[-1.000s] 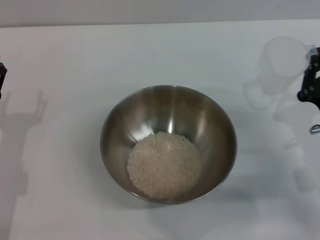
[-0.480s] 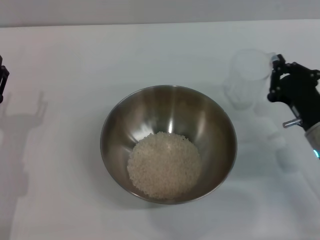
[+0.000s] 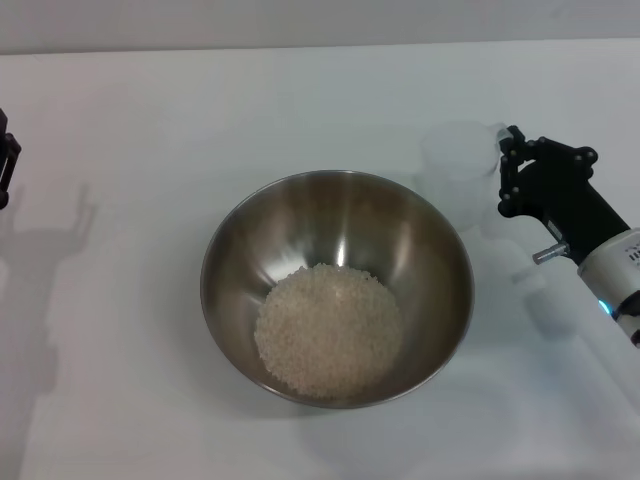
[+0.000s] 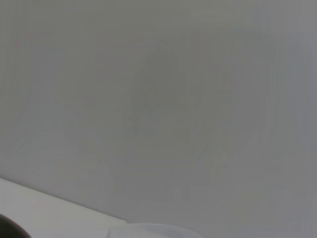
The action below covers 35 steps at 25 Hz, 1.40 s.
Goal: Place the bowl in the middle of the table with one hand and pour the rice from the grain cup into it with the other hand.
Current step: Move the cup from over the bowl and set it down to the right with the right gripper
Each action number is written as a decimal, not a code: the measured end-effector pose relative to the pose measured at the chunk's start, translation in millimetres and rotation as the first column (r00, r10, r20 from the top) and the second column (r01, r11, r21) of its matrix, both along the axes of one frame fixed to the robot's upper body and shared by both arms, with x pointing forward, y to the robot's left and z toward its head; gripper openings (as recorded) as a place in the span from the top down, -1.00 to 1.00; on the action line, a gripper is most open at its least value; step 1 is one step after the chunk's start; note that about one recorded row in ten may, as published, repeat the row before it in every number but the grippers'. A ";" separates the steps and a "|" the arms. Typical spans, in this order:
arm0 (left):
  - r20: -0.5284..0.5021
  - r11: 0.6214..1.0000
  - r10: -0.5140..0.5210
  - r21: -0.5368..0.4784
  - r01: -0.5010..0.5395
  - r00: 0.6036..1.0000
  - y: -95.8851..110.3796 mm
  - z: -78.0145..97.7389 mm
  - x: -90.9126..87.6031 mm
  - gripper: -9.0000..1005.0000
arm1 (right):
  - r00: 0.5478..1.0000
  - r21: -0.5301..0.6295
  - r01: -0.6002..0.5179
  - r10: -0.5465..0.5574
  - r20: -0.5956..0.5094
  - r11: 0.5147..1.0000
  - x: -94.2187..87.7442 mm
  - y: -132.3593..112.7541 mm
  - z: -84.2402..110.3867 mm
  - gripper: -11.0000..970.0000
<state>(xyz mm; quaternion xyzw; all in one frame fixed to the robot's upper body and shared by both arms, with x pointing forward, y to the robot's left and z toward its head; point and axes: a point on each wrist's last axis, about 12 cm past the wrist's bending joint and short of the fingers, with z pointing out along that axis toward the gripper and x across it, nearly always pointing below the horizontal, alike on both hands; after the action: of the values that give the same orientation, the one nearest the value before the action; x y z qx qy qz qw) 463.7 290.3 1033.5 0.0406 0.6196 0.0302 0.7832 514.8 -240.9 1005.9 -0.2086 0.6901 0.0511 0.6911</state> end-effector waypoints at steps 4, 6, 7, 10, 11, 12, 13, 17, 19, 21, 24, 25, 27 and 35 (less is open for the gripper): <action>-0.001 1.000 -0.003 0.000 0.003 1.000 -0.6 -0.2 -0.1 -0.60 | 1.000 -0.020 -0.017 0.017 -0.026 1.000 3.7 3.3 -1.9 0.79; -0.001 1.000 -0.005 0.000 0.005 1.000 -1.1 -0.1 0.1 -0.60 | 0.999 -0.023 -0.020 0.020 -0.029 1.000 4.5 3.9 -2.1 0.79; 0.000 1.000 -0.006 0.001 0.006 1.000 -1.3 -0.1 0.2 -0.60 | 0.999 -0.026 -0.024 0.023 -0.031 0.999 4.8 4.5 -2.2 0.79; -0.001 1.000 -0.009 0.001 0.009 1.000 -1.8 -0.1 0.3 -0.61 | 0.999 -0.035 -0.040 0.039 -0.033 0.999 5.8 6.8 -2.1 0.78; -0.001 1.000 -0.009 0.001 0.009 1.000 -1.9 -0.1 0.3 -0.61 | 0.999 -0.036 -0.044 0.043 -0.032 0.998 6.3 7.5 -1.8 0.78; -0.001 1.000 -0.009 0.001 0.009 1.000 -1.9 -0.1 0.3 -0.61 | 0.998 -0.038 -0.049 0.047 -0.031 0.998 6.7 8.2 -1.6 0.78; -0.001 1.000 -0.010 0.001 0.010 1.000 -2.0 -0.1 0.3 -0.61 | 0.998 -0.041 -0.053 0.052 -0.032 0.998 7.0 8.7 -1.5 0.78; 0.000 1.000 -0.010 0.000 0.010 1.000 -2.2 0.0 0.4 -0.60 | 0.997 -0.057 -0.067 0.064 -0.050 0.996 9.6 11.3 -2.7 0.78; 0.001 1.000 -0.011 0.000 0.011 1.000 -2.4 0.3 0.8 -0.60 | 0.995 -0.071 -0.081 0.076 -0.065 0.994 10.6 13.0 -4.2 0.78; 0.001 1.000 -0.011 0.000 0.011 1.000 -2.5 0.3 0.9 -0.60 | 0.994 -0.077 -0.092 0.087 -0.071 0.993 10.4 14.8 -5.0 0.77; 0.001 1.000 -0.011 0.000 0.011 1.000 -2.6 0.4 1.0 -0.60 | 0.994 -0.067 -0.089 0.084 -0.073 0.994 10.4 17.0 -4.8 0.77; 0.001 1.000 -0.011 0.000 0.011 1.000 -2.6 0.4 1.0 -0.60 | 0.994 -0.067 -0.089 0.084 -0.073 0.994 10.4 17.0 -4.8 0.77; 0.001 1.000 -0.012 0.000 0.012 1.000 -2.7 0.4 1.0 -0.60 | 0.994 -0.061 -0.086 0.081 -0.076 0.994 9.9 17.2 -5.3 0.77; 0.001 1.000 -0.013 0.000 0.013 1.000 -2.8 0.3 0.9 -0.60 | 0.992 -0.055 -0.087 0.081 -0.093 0.995 3.5 17.0 -9.4 0.44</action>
<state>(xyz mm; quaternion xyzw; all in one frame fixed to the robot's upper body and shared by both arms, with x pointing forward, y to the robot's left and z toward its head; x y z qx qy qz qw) 464.6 287.5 1033.8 0.0446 0.6190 0.0252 0.7838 518.3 -224.0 996.5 -0.2553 0.7126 0.0692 0.6498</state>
